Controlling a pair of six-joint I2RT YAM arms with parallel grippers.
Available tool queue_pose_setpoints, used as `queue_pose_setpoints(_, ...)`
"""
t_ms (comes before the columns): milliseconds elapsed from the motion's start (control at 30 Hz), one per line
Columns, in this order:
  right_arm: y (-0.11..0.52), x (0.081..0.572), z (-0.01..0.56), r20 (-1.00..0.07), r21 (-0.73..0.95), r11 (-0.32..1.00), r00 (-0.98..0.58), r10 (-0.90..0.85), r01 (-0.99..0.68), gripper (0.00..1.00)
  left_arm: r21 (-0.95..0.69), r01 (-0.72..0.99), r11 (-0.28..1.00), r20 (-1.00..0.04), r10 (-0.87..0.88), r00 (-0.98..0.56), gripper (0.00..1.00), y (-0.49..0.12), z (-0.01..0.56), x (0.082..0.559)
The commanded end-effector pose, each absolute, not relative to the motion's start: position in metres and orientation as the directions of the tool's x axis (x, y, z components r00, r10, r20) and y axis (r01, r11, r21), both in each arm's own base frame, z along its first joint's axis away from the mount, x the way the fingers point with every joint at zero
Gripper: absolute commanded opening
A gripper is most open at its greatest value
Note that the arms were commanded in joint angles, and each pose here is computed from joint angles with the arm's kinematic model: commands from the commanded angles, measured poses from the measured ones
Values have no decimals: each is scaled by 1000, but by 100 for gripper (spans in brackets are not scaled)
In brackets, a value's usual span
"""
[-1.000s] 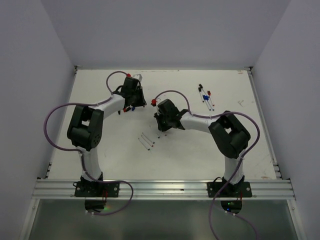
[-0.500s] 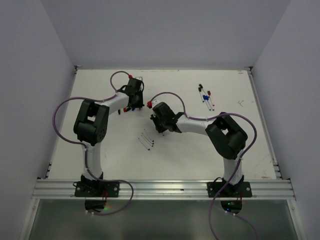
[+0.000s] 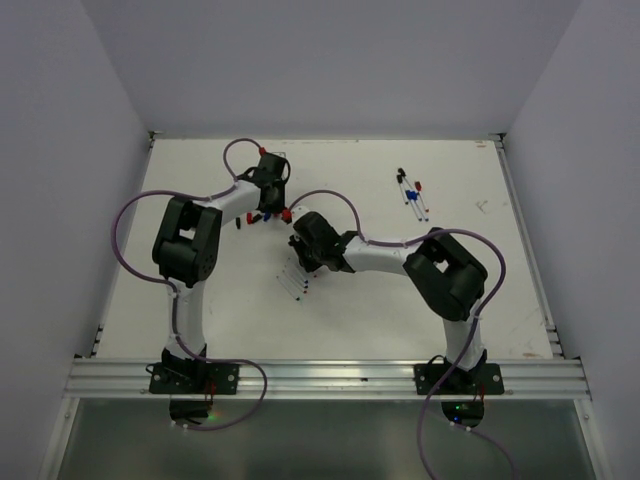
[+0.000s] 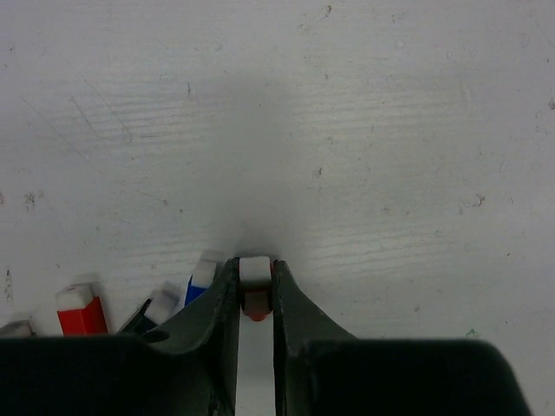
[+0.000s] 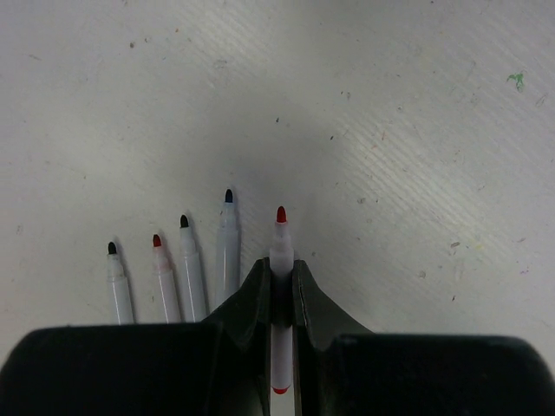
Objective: Open the pen caps
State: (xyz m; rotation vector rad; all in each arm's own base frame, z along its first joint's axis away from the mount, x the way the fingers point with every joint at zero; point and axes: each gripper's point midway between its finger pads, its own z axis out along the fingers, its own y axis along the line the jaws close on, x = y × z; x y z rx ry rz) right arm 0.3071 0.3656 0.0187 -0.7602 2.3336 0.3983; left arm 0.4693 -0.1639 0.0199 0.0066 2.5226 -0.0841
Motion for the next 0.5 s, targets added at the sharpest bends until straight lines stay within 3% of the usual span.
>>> queue_pose_setpoints(0,367,292,2,-604,105,779,-662,-443,-618,7,-17,27,999,-578,12,-816,21,-160,22,470)
queue_pose_setpoints(233,368,288,0,-600,113,773,-663,-448,-624,13,-17,20,1000,-597,6,-802,37,-158,29,470)
queue_pose_setpoints(467,369,289,4,-604,109,770,-657,-451,-629,20,-49,37,998,-636,-2,-772,40,-164,46,476)
